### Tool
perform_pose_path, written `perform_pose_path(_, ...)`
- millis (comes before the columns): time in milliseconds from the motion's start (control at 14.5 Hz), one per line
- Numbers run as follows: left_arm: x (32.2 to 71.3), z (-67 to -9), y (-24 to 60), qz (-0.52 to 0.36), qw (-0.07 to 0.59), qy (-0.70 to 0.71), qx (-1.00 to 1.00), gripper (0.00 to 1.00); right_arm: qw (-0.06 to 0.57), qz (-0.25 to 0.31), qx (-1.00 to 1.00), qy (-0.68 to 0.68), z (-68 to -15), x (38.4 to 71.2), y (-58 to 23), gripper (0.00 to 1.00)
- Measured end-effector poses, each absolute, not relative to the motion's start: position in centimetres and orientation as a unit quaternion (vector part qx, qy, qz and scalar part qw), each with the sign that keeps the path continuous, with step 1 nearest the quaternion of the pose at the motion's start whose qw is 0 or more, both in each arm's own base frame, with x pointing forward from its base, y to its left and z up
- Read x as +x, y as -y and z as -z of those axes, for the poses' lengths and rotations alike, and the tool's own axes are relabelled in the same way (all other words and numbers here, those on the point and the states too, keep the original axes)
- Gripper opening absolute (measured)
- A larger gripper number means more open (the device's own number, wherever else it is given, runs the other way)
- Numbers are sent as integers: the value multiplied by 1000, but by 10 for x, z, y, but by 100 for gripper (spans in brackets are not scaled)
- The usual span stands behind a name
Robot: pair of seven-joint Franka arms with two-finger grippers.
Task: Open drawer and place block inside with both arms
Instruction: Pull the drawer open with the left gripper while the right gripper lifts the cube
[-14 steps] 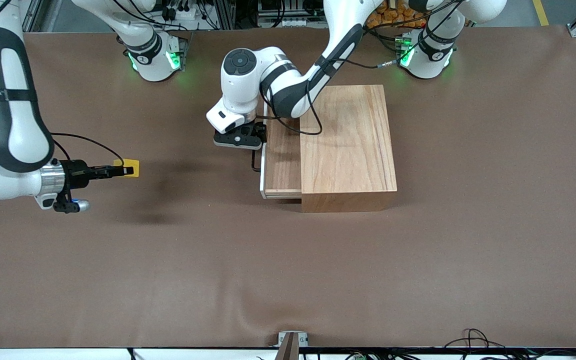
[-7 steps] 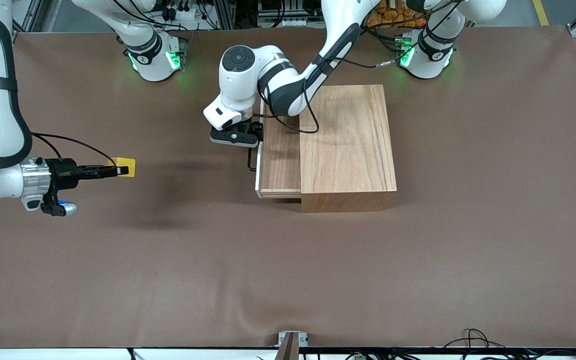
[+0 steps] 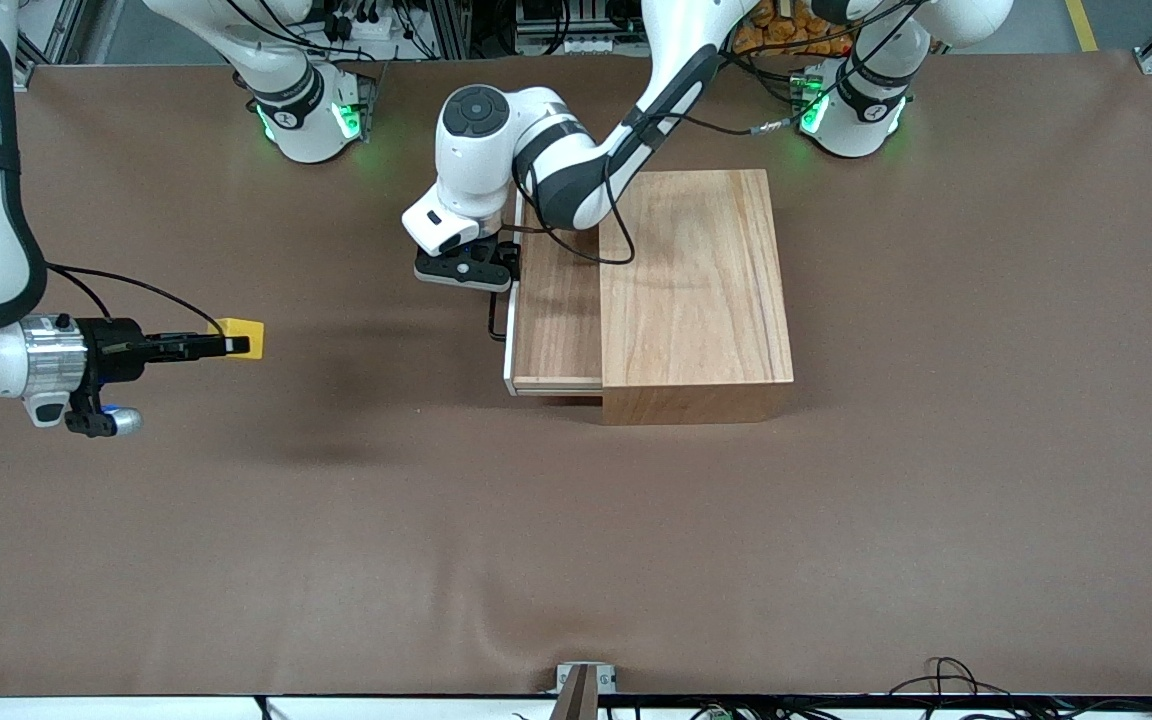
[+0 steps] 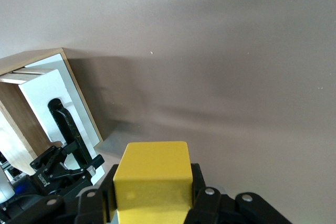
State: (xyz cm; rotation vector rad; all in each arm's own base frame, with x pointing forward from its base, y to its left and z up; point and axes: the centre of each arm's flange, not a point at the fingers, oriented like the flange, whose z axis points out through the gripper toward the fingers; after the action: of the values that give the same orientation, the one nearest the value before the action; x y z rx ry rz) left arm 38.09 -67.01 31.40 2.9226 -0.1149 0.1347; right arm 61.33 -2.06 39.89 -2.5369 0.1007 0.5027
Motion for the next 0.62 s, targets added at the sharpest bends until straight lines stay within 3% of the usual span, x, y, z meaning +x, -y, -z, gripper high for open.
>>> perform_pose_path(622,380,-315,671,-46,108,40,992,100,269,-140,-953,23,-414,631,21,56)
